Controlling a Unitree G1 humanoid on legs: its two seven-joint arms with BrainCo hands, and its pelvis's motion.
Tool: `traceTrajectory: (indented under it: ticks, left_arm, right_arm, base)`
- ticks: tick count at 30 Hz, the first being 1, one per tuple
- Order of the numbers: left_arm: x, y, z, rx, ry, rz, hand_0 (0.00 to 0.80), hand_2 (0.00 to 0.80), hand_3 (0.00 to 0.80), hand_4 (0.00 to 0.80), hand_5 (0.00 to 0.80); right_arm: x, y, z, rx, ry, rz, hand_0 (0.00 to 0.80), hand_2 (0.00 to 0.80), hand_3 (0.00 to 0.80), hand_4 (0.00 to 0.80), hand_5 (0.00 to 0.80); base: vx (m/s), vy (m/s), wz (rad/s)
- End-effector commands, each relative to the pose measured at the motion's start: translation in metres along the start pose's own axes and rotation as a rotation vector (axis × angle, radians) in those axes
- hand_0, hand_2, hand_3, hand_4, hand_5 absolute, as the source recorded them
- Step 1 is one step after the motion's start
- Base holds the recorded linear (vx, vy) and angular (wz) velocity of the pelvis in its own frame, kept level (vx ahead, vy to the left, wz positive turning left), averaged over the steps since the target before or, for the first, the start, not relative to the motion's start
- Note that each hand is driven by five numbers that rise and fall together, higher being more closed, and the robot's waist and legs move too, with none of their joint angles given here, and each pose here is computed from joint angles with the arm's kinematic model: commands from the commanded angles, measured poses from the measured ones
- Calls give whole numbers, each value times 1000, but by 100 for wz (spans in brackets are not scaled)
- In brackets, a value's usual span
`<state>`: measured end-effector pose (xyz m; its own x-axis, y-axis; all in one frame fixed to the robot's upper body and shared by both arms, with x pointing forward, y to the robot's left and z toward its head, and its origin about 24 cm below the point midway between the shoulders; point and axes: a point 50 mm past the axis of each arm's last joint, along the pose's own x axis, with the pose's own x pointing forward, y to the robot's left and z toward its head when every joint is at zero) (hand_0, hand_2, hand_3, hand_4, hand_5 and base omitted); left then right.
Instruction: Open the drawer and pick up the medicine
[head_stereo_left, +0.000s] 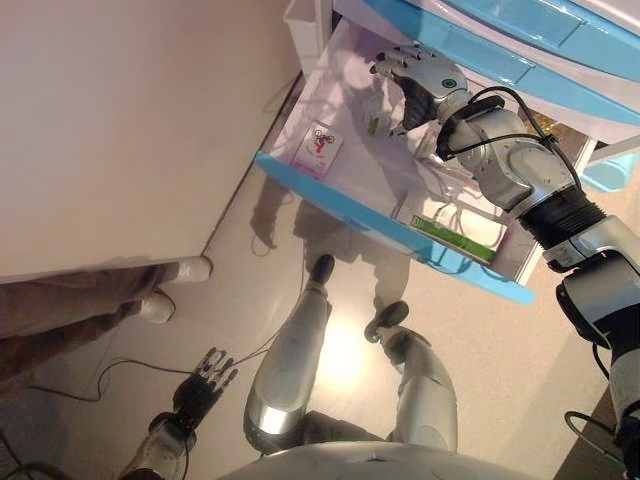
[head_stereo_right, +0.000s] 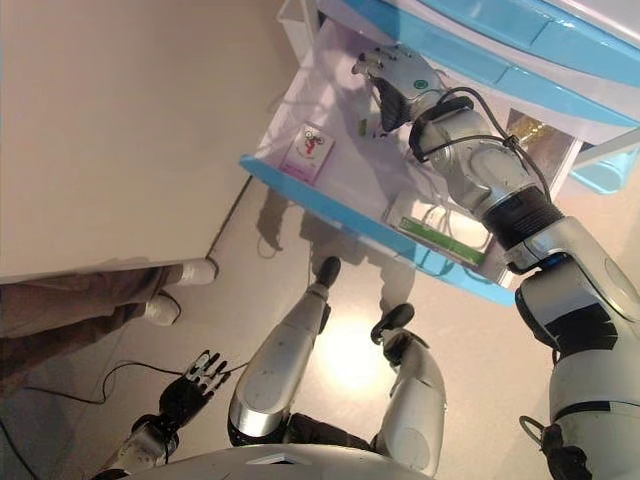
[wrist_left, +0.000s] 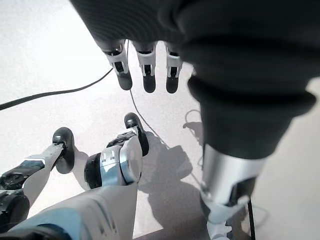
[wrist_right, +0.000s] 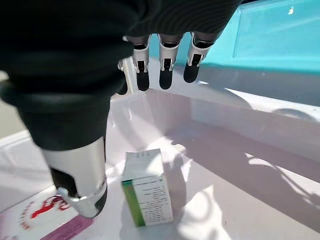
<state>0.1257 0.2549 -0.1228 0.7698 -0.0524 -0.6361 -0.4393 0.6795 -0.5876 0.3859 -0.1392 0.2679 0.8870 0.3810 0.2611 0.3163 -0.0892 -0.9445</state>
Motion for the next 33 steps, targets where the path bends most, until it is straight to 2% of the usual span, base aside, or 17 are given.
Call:
traceTrajectory:
  ticks: [1, 15, 33]
  left_arm:
    - [-20, 13, -21, 59, 99, 9, 0, 0, 0, 0, 0]
    - [-22, 13, -26, 54, 124, -2, 0, 0, 0, 0, 0]
    - [-24, 10, -37, 58, 158, -25, 0, 0, 0, 0, 0]
  right_arm:
    - [11, -21, 0, -36, 3, -71, 0, 0, 0, 0, 0]
    - [13, 12, -29, -105, 148, 69, 0, 0, 0, 0, 0]
    - [12, 29, -36, -129, 182, 83, 0, 0, 0, 0, 0]
  base:
    - [0, 0, 0]
    - [7, 4, 3]
    - [9, 8, 4]
